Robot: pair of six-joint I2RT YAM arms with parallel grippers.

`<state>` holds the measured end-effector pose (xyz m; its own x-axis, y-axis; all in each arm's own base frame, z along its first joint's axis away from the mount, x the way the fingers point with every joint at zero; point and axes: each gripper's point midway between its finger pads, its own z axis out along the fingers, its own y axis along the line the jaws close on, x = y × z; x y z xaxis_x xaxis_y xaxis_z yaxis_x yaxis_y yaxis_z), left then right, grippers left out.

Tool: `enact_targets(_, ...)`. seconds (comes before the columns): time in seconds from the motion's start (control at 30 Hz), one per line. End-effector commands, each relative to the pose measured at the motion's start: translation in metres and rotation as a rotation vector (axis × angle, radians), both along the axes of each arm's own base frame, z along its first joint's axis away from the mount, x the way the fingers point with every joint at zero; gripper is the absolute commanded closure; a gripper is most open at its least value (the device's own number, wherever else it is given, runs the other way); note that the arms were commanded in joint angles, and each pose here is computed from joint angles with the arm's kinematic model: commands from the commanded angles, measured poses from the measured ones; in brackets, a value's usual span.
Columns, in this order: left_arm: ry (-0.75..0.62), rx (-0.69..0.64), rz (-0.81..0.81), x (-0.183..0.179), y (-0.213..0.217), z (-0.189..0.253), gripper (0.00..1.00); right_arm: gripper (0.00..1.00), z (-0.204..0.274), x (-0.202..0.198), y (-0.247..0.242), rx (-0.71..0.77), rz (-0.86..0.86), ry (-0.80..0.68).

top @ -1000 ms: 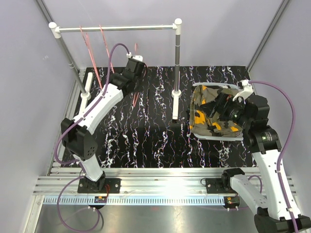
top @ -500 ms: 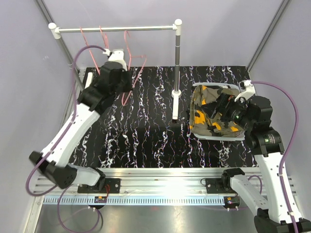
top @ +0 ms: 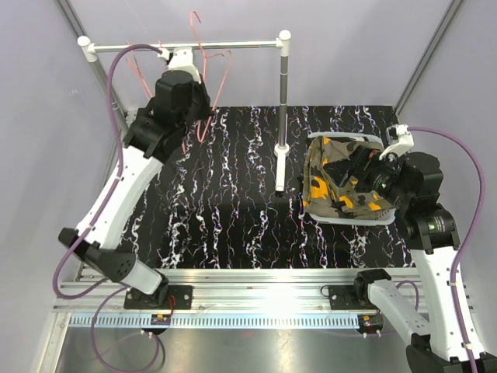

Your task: Remove the trousers from the hanger

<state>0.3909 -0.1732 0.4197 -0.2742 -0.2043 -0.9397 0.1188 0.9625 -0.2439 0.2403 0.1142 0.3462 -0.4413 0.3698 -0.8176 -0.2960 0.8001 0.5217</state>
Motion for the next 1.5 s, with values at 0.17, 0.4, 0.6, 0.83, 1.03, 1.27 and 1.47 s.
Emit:
enact_targets(0.17, 0.095, 0.071, 0.056, 0.036, 0.004, -0.022, 1.00, 0.01, 0.023, -0.006, -0.001, -0.014, 0.009, -0.067)
enact_targets(0.4, 0.130, 0.059, 0.030, 0.028, 0.001, -0.051, 0.97, 0.00, 0.026, -0.011, -0.006, -0.037, -0.008, -0.081)
enact_targets(0.6, 0.103, 0.042, 0.009, 0.017, 0.003, -0.032, 0.71, 0.01, 0.029, -0.016, -0.011, -0.060, -0.024, -0.087)
enact_targets(0.83, 0.056, 0.032, 0.011, -0.013, 0.020, -0.005, 0.19, 0.01, 0.023, -0.032, -0.026, -0.127, -0.077, -0.056)
enact_targets(1.03, 0.007, 0.064, 0.084, -0.055, 0.060, 0.000, 0.01, 0.00, 0.013, -0.050, -0.062, -0.268, -0.211, -0.006)
enact_targets(1.27, 0.025, 0.177, 0.228, -0.095, 0.116, -0.040, 0.01, 0.01, 0.011, -0.063, -0.105, -0.388, -0.402, 0.015)
enact_targets(1.47, 0.065, 0.194, 0.341, -0.137, 0.163, -0.092, 0.01, 0.00, 0.007, -0.076, -0.106, -0.404, -0.386, -0.035)
